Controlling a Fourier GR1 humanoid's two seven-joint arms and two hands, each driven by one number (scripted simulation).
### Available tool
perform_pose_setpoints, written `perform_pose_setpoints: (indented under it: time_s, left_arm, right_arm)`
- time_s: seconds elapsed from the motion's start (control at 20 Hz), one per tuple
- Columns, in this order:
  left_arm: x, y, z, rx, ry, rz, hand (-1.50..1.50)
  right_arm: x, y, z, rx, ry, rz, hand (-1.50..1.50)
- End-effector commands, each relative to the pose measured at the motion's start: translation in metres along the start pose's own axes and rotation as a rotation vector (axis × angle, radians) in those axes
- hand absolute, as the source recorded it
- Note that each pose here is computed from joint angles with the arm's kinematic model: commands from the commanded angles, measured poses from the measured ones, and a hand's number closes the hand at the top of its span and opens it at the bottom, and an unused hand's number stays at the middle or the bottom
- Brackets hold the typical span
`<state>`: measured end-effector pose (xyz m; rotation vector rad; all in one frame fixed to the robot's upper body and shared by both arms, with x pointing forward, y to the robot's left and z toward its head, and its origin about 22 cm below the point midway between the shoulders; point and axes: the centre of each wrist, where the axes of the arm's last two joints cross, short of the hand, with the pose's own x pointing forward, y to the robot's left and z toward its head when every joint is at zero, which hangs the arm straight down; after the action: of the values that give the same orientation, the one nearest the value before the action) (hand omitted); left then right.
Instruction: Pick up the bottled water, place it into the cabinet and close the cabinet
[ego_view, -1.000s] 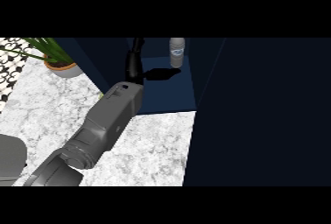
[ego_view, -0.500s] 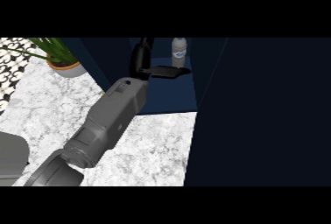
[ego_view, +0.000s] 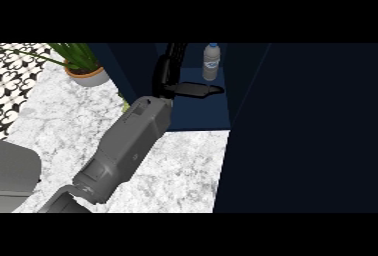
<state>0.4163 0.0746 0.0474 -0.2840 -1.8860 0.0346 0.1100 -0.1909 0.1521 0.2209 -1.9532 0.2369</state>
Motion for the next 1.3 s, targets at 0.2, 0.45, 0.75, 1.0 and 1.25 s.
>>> perform_pose_setpoints:
  time_s: [0.2, 0.45, 0.75, 1.0, 1.25]
  left_arm:
    - [-0.003, -0.001, 0.046, -0.037, 0.041, 0.071, 1.5]
    - [-0.015, 0.009, 0.099, -0.029, 0.049, 0.078, 1.5]
    - [0.007, 0.041, 0.144, -0.026, 0.054, 0.072, 1.5]
    - [0.029, 0.061, 0.172, -0.015, 0.039, 0.07, 1.5]
    - [0.061, 0.095, 0.214, 0.015, 0.032, 0.052, 1.5]
  right_arm:
    - [0.027, -0.002, 0.007, -0.006, -0.028, 0.024, -1.5]
    - [0.024, 0.0, 0.005, 0.119, -0.004, 0.134, -1.5]
    - [0.024, -0.002, 0.0, 0.282, 0.107, 0.154, 1.5]
    - [0.023, 0.037, -0.003, 0.351, 0.145, 0.03, 1.5]
    - [0.036, 0.049, 0.001, 0.367, 0.144, -0.038, 1.5]
